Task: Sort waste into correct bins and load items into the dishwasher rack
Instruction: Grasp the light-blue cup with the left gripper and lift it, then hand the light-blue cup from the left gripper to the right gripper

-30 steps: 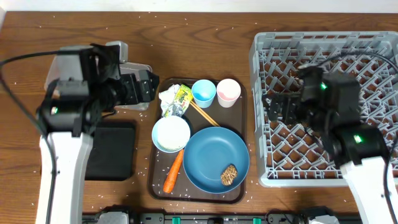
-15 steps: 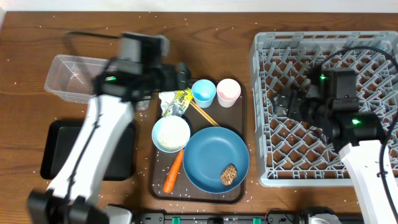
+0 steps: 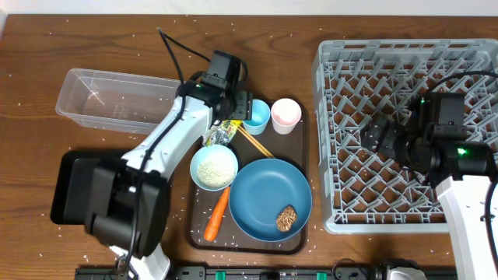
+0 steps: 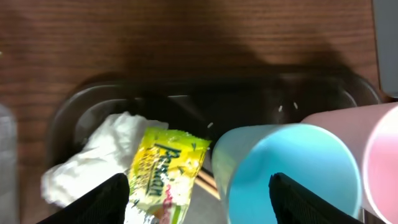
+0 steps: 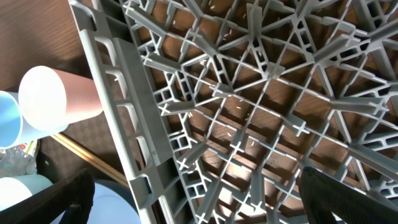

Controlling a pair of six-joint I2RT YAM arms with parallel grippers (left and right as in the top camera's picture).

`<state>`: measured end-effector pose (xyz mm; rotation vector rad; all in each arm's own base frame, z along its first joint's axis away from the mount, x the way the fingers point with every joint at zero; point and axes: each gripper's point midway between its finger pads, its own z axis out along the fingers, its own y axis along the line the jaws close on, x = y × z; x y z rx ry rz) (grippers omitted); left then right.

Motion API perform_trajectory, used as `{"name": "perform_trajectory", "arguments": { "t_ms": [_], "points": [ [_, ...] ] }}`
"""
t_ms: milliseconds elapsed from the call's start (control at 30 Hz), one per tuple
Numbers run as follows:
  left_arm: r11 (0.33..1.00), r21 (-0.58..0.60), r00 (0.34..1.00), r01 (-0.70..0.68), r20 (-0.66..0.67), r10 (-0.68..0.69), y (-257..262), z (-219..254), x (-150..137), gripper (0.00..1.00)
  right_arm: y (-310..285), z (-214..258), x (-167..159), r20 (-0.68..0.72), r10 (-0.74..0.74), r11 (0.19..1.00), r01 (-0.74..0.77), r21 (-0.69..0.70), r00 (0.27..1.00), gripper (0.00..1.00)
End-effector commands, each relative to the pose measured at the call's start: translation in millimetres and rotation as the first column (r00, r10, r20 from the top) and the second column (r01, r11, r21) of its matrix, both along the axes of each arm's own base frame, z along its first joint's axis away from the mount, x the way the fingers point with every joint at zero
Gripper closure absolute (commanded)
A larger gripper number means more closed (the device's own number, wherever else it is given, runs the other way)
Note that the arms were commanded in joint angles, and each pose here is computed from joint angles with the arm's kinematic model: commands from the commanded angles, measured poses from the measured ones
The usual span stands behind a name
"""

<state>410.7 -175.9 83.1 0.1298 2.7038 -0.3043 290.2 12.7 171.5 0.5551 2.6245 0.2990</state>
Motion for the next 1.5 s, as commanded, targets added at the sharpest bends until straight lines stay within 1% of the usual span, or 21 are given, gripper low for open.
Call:
{"name": "perform_trajectory", "arguments": {
  "t_ms": [0,133,200,267,300,333,400,600,700,733,800,867,933,967,1000,1033,1067,1200,1233,1367,1467],
  "points": [
    [0.999,-0.034,0.999,0.031,-0.028,-0.032,-11,-9,1,0.31,-4,7,5,0.019,-0.025,1.0,0.025,-0.003,0.999,0.01],
    [0.999,-0.022,0.997,0.034,-0.071,-0.035,-11,-28,-2,0.48,-4,6,4,0.017,-0.025,1.0,0.025,-0.003,1.0,0.01],
    [0.999,-0.015,0.995,0.033,-0.089,-0.034,-11,-35,-3,0.6,-4,6,4,0.017,-0.025,1.0,0.025,-0.003,1.0,0.01],
    [0.999,-0.014,0.995,0.034,-0.093,-0.035,-10,-36,-4,0.79,-4,6,4,0.014,-0.025,1.0,0.025,-0.003,1.0,0.01],
    [0.999,-0.018,0.995,0.035,-0.092,-0.036,-11,-35,-4,0.86,-4,6,3,0.012,-0.025,1.0,0.025,-0.003,1.0,0.01],
    [0.999,-0.03,0.995,0.038,-0.088,-0.041,-13,-32,-4,0.91,-4,5,3,0.011,-0.025,1.0,0.025,-0.003,1.0,0.01],
    [0.998,-0.041,0.997,0.041,-0.071,-0.044,-14,-21,-4,0.94,-4,5,3,0.01,-0.025,1.0,0.025,-0.003,1.0,0.01],
    [0.996,-0.076,0.999,0.05,0.003,-0.049,-11,33,-14,0.94,-5,6,5,0.022,0.003,1.0,-0.002,-0.022,1.0,0.01],
    [0.979,-0.178,0.995,0.098,0.039,-0.093,-20,74,-30,0.94,2,10,8,0.047,0.04,0.999,-0.041,0.001,0.998,0.01],
    [0.967,-0.222,0.992,0.122,0.06,-0.112,-24,90,-36,0.94,16,15,12,0.086,0.128,0.991,-0.132,0.037,0.988,0.01],
    [0.94,-0.29,0.983,0.178,0.105,-0.154,-31,117,-46,0.94,50,33,17,0.21,0.326,0.928,-0.354,0.117,0.922,0.01],
    [0.911,-0.341,0.969,0.234,0.155,-0.191,-35,141,-55,0.94,88,60,14,0.381,0.479,0.796,-0.574,0.192,0.791,0.01],
    [0.878,-0.389,0.956,0.28,0.192,-0.22,-38,161,-65,0.94,119,94,1,0.564,0.555,0.615,-0.758,0.217,0.611,0.01],
    [0.856,-0.413,0.947,0.311,0.21,-0.243,-40,169,-70,0.94,130,111,-6,0.645,0.561,0.523,-0.826,0.21,0.519,0.01],
    [0.83,-0.44,0.936,0.344,0.227,-0.267,-43,178,-77,0.94,137,125,-13,0.702,0.552,0.454,-0.868,0.2,0.45,0.01],
    [0.789,-0.477,0.92,0.389,0.251,-0.302,-48,190,-86,0.94,143,140,-20,0.756,0.536,0.379,-0.907,0.182,0.375,0.01],
    [0.77,-0.492,0.913,0.405,0.26,-0.315,-49,195,-90,0.94,146,146,-24,0.778,0.528,0.344,-0.923,0.17,0.341,0.01],
    [0.677,-0.558,0.877,0.48,0.304,-0.371,-57,218,-109,0.94,162,172,-45,0.86,0.49,0.166,-0.984,0.072,0.145,0.02],
    [0.651,-0.573,0.867,0.497,0.314,-0.386,-59,224,-114,0.94,165,174,-48,0.864,0.49,0.148,-0.988,0.052,0.119,0.02],
    [0.501,-0.642,0.807,0.58,0.372,-0.458,-70,248,-136,0.94,183,177,-59,0.869,0.494,0.077,-0.997,-0.011,0.028,0.01],
    [0.435,-0.665,0.78,0.607,0.394,-0.486,-74,257,-145,0.94,195,179,-65,0.868,0.496,0.038,-0.998,-0.05,-0.024,0.01]
  ]
}}
